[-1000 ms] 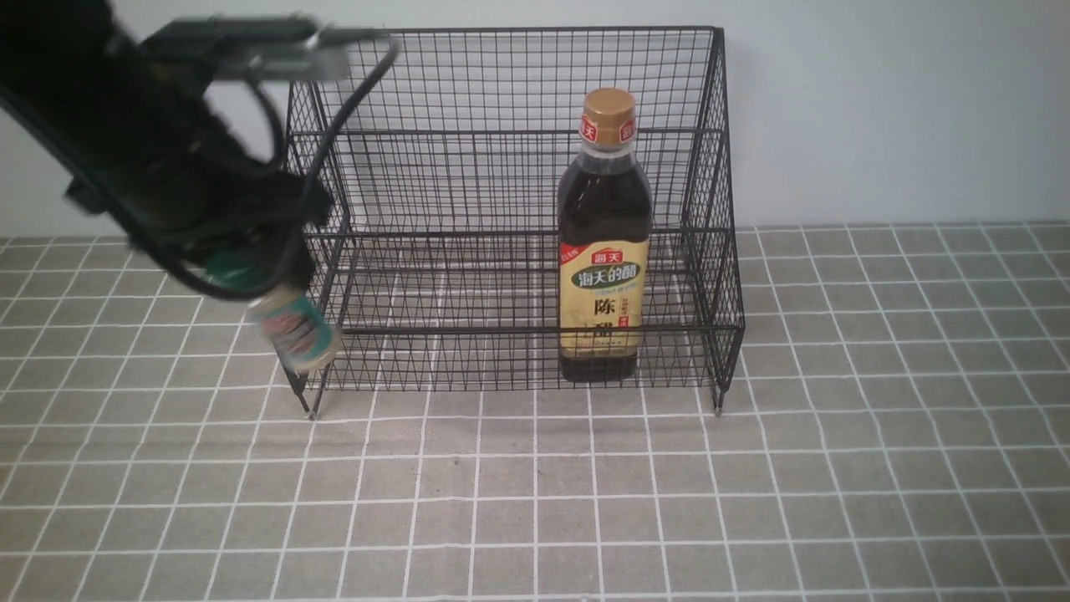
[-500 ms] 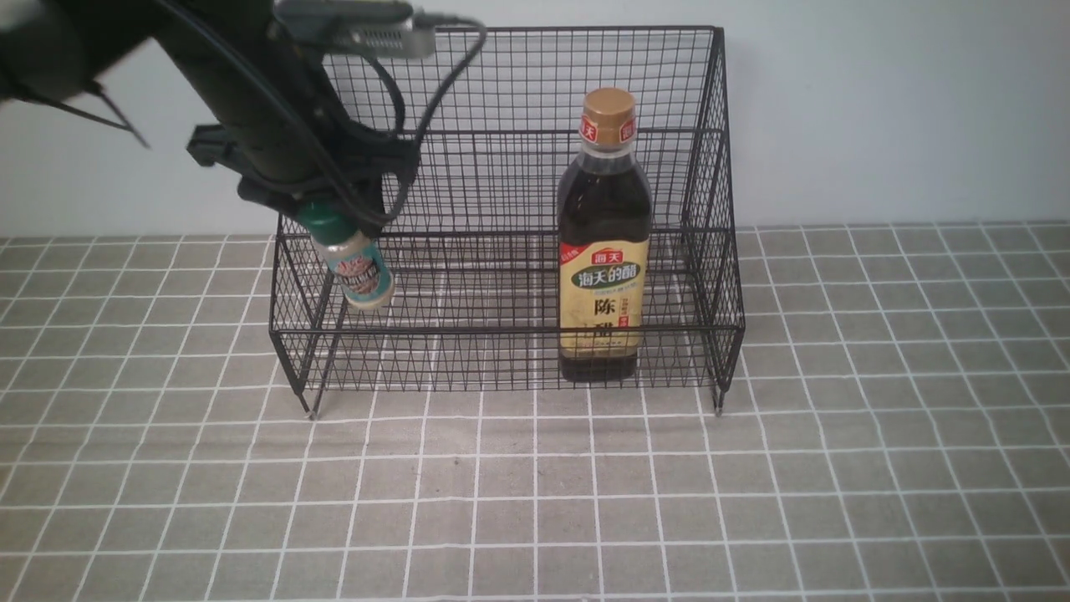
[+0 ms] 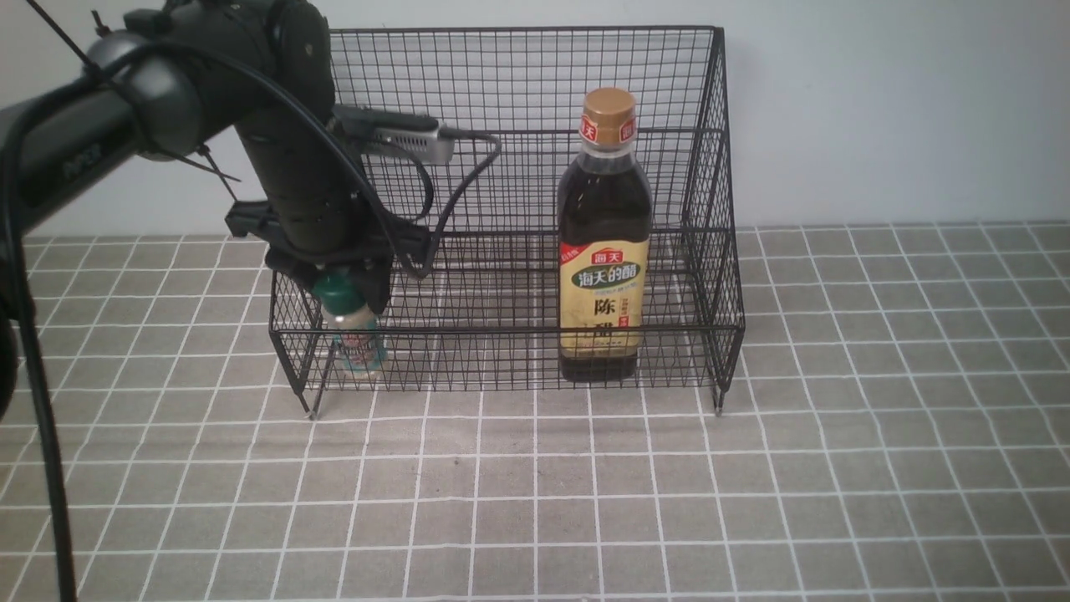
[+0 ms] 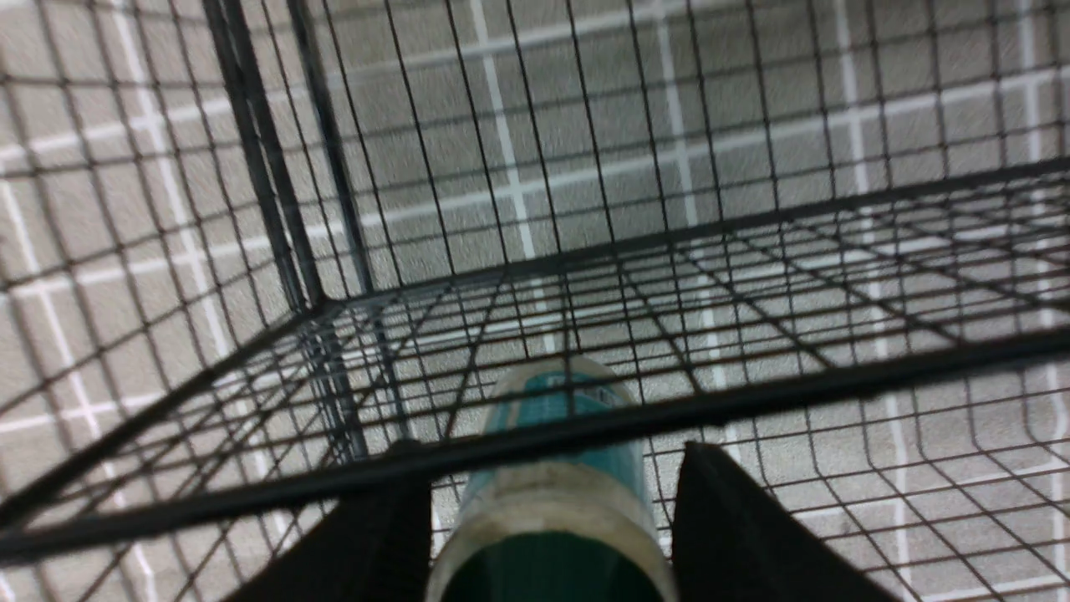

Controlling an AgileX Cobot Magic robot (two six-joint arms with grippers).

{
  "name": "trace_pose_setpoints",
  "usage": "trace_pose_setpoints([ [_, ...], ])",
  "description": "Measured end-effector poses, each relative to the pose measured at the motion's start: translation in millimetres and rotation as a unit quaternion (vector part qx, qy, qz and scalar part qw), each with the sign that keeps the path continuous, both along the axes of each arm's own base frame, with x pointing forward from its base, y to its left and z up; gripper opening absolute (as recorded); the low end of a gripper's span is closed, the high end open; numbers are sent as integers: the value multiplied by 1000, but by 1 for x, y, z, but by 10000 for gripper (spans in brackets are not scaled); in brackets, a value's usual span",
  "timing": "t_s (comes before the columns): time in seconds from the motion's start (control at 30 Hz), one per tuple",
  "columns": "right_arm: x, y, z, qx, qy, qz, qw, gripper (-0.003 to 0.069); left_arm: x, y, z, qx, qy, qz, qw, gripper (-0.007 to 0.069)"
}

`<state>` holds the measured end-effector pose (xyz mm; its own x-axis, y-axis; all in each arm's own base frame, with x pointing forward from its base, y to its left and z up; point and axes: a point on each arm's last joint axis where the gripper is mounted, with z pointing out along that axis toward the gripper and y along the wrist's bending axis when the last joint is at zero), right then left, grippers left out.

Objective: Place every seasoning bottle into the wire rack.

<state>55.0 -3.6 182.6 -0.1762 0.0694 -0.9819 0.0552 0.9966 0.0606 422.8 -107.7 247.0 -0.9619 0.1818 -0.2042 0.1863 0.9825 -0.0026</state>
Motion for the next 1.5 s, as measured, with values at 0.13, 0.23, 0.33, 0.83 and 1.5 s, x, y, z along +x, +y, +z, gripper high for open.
trace_pose_setpoints([
  [0.13, 0, 0, 0, 0, 0, 0, 1000, -13, 0, 0, -1, 3, 4, 0, 1000, 336],
  [0.23, 0, 0, 0, 0, 0, 0, 1000, -13, -1, 0, -1, 4, 8, 0, 1000, 362],
  [0.33, 0, 0, 0, 0, 0, 0, 1000, -13, 0, 1, 2, 9, 4, -1, 1000, 398],
  [0.83, 0, 0, 0, 0, 0, 0, 1000, -13, -26, 11, 103, -8, -121, 1, 993, 120],
  [1.5, 0, 0, 0, 0, 0, 0, 1000, -13, -303, 67, 196, -152, -372, -24, 915, -7],
])
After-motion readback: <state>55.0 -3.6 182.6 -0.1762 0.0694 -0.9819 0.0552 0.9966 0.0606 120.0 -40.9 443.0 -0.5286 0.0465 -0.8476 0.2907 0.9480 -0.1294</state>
